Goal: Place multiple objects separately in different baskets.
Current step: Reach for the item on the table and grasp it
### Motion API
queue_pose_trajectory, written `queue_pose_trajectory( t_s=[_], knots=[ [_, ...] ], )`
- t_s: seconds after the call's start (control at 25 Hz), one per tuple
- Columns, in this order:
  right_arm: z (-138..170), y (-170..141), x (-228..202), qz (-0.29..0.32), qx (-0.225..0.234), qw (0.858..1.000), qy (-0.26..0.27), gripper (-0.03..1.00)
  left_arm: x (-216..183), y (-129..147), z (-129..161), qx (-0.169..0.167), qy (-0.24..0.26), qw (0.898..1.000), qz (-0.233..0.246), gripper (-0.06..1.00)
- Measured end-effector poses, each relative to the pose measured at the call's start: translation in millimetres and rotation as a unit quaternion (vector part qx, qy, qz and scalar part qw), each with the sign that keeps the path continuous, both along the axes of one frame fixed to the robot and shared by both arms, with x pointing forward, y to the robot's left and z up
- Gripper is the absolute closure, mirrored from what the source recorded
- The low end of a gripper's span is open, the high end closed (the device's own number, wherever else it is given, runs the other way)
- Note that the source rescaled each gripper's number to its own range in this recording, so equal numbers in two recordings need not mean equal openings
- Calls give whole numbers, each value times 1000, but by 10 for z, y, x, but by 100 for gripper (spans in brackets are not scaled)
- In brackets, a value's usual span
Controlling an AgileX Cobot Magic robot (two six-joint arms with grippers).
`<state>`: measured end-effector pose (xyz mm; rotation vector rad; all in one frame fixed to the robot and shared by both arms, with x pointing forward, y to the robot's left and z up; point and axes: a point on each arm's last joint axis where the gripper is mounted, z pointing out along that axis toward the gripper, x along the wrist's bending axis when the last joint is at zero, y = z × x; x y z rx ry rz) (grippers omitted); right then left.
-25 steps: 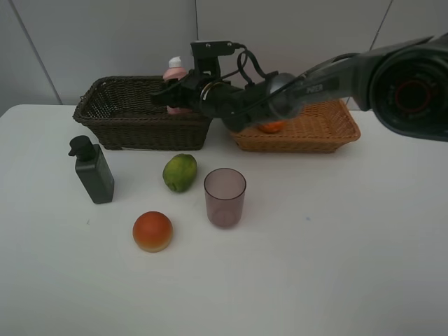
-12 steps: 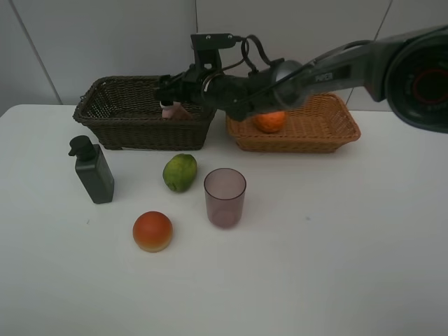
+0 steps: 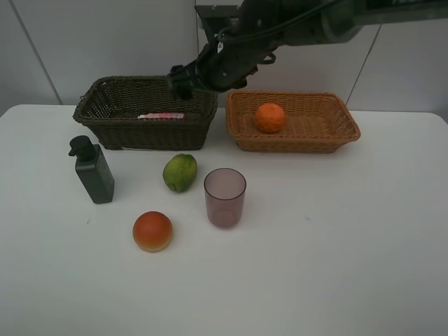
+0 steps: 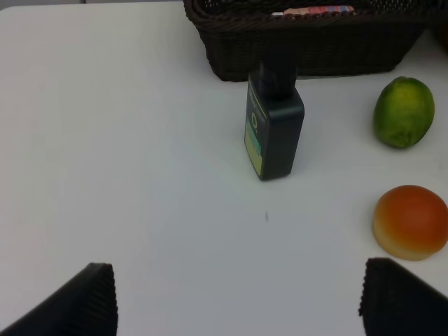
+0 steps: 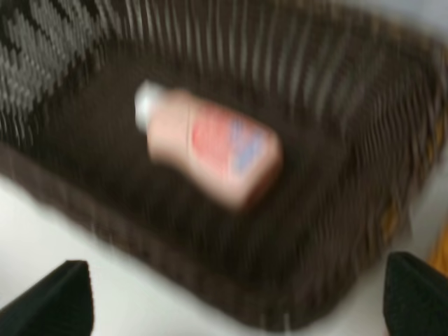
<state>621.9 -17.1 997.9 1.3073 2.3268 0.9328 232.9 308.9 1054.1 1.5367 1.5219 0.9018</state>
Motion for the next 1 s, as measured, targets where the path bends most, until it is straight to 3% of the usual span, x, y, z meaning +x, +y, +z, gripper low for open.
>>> queue_pose_trajectory(
  t_s=[0.2,0.44,0.6,0.84,1.0],
  knots=[
    [146,-204,-254,-4,-84,991,104,17,0,0,0,0,0,1000,0,4],
    [298,-480,-567,-7,-127,980,153,17,0,0,0,0,0,1000,0,4],
    [351,-841,-739,-40,-123,976,177,17,0,0,0,0,0,1000,0,4],
    [544,-1697,-1081,-139,-94,965,201,17,0,0,0,0,0,1000,0,4],
    [789,-2296,-1454,-225,-57,958,171,17,0,0,0,0,0,1000,0,4]
  ],
)
